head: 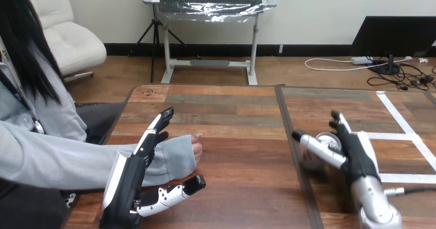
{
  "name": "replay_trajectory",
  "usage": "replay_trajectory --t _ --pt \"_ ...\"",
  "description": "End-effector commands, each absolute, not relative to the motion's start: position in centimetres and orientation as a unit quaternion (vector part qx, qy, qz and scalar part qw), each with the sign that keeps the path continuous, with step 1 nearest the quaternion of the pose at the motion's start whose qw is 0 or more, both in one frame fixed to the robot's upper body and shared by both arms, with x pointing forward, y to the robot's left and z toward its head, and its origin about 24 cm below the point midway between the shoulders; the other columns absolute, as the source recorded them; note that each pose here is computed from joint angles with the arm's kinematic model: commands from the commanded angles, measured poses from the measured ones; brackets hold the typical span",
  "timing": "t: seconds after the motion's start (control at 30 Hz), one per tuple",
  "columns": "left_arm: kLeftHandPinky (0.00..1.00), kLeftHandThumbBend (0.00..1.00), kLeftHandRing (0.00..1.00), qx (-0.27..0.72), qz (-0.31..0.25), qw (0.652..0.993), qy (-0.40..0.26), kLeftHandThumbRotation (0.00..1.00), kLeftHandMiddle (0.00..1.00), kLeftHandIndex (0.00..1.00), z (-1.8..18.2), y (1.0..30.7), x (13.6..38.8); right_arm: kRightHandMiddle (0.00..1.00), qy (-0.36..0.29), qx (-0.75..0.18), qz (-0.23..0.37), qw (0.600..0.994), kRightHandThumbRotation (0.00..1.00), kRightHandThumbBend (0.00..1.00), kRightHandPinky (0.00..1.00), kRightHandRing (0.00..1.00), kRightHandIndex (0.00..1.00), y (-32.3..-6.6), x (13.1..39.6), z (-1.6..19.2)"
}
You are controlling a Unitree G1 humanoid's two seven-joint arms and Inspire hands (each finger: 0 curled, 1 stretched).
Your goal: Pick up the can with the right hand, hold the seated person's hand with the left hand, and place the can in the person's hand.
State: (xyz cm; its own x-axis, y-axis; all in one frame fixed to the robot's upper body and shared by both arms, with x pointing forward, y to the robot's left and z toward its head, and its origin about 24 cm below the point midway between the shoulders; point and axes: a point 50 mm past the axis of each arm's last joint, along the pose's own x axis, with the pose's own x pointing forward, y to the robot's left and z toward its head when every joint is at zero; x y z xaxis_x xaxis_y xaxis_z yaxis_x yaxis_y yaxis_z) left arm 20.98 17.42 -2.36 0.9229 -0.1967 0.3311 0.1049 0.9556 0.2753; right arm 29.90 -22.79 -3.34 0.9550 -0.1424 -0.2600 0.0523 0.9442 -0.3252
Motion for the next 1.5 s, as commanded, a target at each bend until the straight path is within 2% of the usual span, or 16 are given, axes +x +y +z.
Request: replay_trajectory --t 0.0,0.33,0.83,1.47 --pt "0.89 1.0 0.94 0.119 -0.075 0.962 -0.235 0.5 0.93 0.91 -0.4 17.0 22.8 0.98 0.13 -0.141 -0.048 0.98 0.47 1.0 0.94 0.98 1.0 -22.2 29.9 -3.3" --pt "0.89 1.0 0.94 0.121 -0.074 0.961 -0.236 0.5 0.93 0.91 -0.4 17.0 22.8 0.96 0.116 -0.138 -0.057 0.982 0.45 1.0 0.94 0.96 1.0 -22.4 29.9 -3.1" --pt "0.89 1.0 0.94 0.12 -0.074 0.962 -0.235 0.5 0.93 0.91 -0.5 16.9 22.8 0.93 0.093 -0.173 -0.07 0.978 0.51 1.0 0.86 0.91 0.99 -22.7 31.1 -1.7" --pt "0.89 1.0 0.94 0.117 -0.074 0.962 -0.234 0.51 0.93 0.91 -0.5 16.6 22.9 0.94 0.072 -0.172 -0.075 0.98 0.51 1.0 0.89 0.92 0.98 -23.5 32.5 0.3"
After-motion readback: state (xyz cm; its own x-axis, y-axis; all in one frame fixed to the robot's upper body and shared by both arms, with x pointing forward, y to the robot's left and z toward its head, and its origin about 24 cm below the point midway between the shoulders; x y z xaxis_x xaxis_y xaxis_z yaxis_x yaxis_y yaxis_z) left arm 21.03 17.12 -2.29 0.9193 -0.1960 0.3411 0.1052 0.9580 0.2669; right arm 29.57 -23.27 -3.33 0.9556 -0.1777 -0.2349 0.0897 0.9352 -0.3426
